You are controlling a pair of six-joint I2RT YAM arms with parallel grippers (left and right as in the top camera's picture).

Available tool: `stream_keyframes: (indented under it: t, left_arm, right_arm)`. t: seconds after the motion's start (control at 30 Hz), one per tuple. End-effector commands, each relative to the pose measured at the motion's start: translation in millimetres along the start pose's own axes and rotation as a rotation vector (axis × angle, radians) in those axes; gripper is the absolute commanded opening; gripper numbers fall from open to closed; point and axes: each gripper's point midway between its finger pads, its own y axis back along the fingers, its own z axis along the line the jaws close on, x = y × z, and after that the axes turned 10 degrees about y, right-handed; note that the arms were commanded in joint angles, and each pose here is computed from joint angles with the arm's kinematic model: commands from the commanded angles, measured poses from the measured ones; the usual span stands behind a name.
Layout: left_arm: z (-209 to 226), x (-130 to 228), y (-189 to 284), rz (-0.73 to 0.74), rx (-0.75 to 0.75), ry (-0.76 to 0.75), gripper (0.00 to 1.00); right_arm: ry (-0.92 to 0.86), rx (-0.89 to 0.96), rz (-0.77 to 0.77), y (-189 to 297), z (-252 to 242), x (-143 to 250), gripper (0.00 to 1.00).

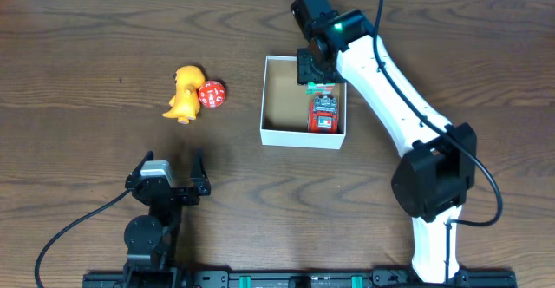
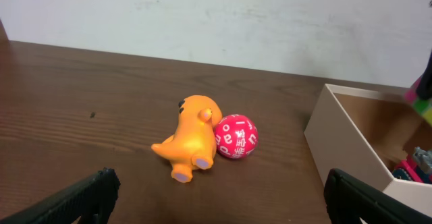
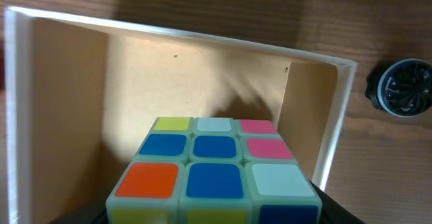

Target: Pack container

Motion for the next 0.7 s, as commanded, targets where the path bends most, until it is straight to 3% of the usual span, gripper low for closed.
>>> stream_keyframes:
  t: [0.0, 0.67]
  left_arm:
    - [8, 16, -1, 0.049, -0.031, 0.000, 0.98]
    - [8, 16, -1, 0.049, -0.031, 0.000, 0.98]
  right_arm:
    - [-0.023, 0.051, 0.009, -9, -4, 3, 0.46]
    - [-0.131, 0.121, -0.008, -12, -21, 0, 0.48]
